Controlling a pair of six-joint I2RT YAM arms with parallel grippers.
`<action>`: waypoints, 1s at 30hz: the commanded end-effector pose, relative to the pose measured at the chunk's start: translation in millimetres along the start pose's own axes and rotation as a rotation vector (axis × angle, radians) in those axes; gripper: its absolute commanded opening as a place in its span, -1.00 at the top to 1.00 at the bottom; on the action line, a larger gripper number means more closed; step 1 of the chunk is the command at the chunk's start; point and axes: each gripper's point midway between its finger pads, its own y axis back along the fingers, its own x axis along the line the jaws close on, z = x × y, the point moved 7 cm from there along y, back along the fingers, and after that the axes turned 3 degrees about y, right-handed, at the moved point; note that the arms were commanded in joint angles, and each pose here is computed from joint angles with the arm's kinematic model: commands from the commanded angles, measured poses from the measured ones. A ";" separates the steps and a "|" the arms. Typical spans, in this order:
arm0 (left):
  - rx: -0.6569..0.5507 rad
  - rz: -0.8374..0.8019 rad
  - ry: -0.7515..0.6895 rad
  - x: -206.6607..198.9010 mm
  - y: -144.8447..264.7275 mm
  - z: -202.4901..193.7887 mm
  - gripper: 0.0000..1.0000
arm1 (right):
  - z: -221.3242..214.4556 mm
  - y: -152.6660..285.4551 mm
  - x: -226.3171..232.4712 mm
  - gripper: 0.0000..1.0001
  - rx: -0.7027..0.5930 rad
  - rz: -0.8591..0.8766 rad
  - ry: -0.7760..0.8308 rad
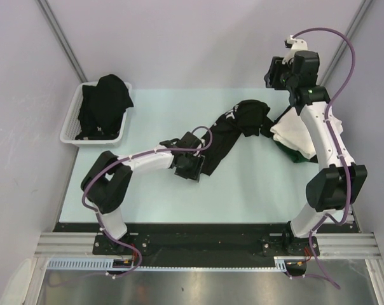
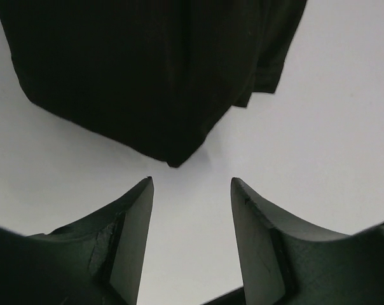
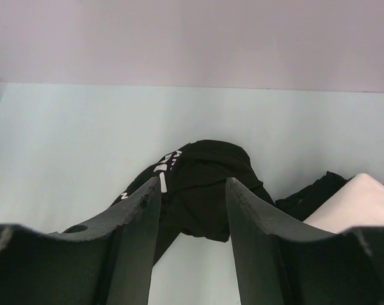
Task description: Fold and stack the t-shirts
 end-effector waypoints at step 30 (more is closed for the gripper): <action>-0.102 0.288 -0.081 22.2 -1.0 37.8 1.00 | 16.7 25.1 9.1 -0.07 -0.073 0.044 -0.015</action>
